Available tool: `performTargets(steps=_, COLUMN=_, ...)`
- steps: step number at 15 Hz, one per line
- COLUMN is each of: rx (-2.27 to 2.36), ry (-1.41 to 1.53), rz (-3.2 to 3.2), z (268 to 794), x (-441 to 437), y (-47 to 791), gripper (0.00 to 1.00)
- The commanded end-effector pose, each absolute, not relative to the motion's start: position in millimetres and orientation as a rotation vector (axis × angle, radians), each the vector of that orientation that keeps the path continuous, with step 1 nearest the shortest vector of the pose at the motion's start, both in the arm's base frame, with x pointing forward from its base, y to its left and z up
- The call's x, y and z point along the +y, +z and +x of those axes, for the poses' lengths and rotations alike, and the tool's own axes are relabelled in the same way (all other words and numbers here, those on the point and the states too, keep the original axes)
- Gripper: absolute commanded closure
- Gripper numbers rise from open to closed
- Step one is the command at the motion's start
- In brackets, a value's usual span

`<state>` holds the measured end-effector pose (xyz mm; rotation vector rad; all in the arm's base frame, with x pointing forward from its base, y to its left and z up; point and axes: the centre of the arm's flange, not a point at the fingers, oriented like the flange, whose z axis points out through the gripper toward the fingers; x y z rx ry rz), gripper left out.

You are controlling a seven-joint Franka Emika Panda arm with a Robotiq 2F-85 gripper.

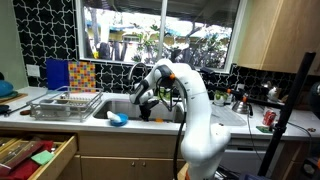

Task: Turn on the faucet then rinse the spoon under it

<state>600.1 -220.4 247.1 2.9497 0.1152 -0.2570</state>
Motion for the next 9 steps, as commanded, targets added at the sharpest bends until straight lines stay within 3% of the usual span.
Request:
performTargets(steps=1, rx=0.121, ry=-0.256, rz=2.948, z=600, x=-219, y=248, gripper=0.93)
performTargets(steps=3, rx=0.091, ry=-0.247, rz=2.977, z=600, x=-218, y=249, gripper=0.98)
performTargets(steps=9, rx=-0.068, ry=-0.105, rz=3.097, z=651, x=-177, y=279, gripper=0.98)
